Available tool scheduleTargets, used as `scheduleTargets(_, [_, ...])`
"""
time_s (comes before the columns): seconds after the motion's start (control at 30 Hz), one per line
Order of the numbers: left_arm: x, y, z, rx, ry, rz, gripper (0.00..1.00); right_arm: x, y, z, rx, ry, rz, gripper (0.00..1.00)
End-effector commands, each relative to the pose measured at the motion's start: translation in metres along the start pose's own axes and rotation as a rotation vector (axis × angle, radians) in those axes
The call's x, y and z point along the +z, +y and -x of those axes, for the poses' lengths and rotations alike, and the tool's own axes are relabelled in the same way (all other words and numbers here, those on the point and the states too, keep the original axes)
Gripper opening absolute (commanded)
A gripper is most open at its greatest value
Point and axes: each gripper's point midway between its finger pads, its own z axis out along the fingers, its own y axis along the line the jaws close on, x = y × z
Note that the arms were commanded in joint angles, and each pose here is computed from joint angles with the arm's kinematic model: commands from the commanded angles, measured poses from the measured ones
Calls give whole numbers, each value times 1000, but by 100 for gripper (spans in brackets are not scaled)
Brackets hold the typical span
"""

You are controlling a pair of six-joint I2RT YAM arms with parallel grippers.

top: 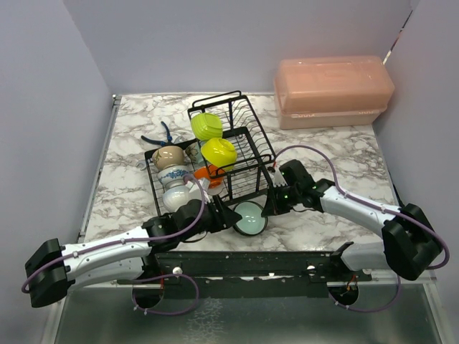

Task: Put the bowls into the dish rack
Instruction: Pick up the bowl from the center of the board.

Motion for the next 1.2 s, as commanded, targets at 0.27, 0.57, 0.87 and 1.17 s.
scheduleTargets(0.27, [19,21,-7,32,18,135,52,2,-11,-36,11,133,-54,0])
scheduleTargets(0.57, [30,40,-17,102,67,253,29,-3,-6,-26,-2,99,-48,0])
scheduleTargets(0.87, [28,39,-13,156,55,275,0,-19,1,-10,-17,10,-55,24])
scheduleTargets(1.17, [12,18,8,126,-35,194,0,-39,7,4,-40,-90,-61,64])
